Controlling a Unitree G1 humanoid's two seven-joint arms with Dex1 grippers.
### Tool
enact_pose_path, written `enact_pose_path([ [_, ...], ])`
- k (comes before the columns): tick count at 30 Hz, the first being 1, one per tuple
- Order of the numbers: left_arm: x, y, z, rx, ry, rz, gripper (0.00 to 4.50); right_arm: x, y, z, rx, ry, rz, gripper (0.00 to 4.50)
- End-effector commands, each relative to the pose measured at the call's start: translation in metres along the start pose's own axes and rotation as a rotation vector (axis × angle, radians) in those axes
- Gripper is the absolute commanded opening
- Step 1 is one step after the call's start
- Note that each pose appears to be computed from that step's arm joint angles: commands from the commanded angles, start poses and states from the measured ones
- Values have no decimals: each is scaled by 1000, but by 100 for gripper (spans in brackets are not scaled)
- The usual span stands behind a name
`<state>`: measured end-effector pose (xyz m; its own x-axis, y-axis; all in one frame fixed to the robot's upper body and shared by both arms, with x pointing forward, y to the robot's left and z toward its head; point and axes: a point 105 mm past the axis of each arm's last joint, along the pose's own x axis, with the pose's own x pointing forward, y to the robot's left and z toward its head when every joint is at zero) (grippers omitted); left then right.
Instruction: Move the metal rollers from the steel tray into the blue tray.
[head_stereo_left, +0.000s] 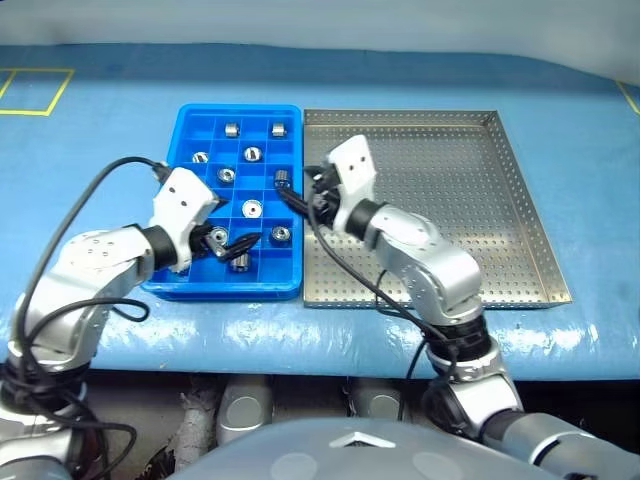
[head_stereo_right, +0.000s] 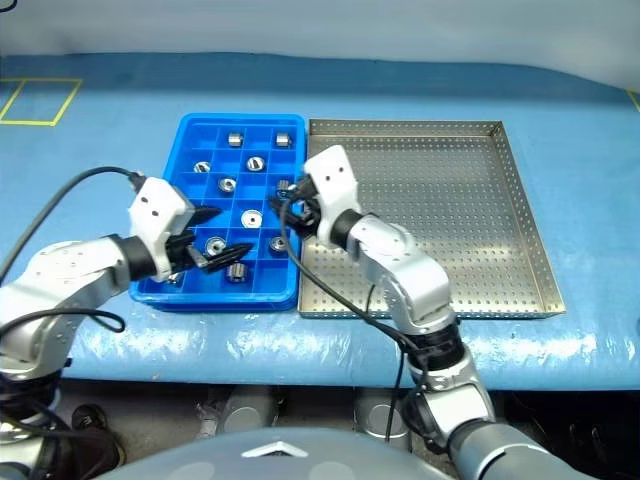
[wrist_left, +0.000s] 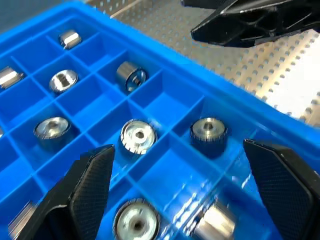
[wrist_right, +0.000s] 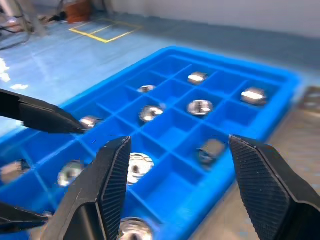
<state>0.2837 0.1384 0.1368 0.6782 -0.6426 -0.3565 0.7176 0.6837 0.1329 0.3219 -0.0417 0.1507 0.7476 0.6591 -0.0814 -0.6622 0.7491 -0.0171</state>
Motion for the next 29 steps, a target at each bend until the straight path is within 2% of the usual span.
enact_pose_path([
  [1, 14, -11, 11, 43, -68, -53, 450, -31, -31, 0, 6, -4, -63, 327],
  [5, 30, -21, 9, 45, -86, -115, 450, -64, -60, -18, 5, 83, -89, 327],
  [8, 40, -26, 8, 39, -100, -152, 450, -81, -66, -24, -28, 131, -47, 388],
  [10, 46, -31, 6, 43, -104, -182, 450, -88, -65, -21, -57, 134, -17, 448],
  [15, 54, -40, 3, 45, -109, -229, 450, -97, -63, -17, -125, 143, 17, 448],
  [29, 52, -37, 5, 50, -114, -209, 450, -96, -64, -20, -113, 121, -6, 448],
])
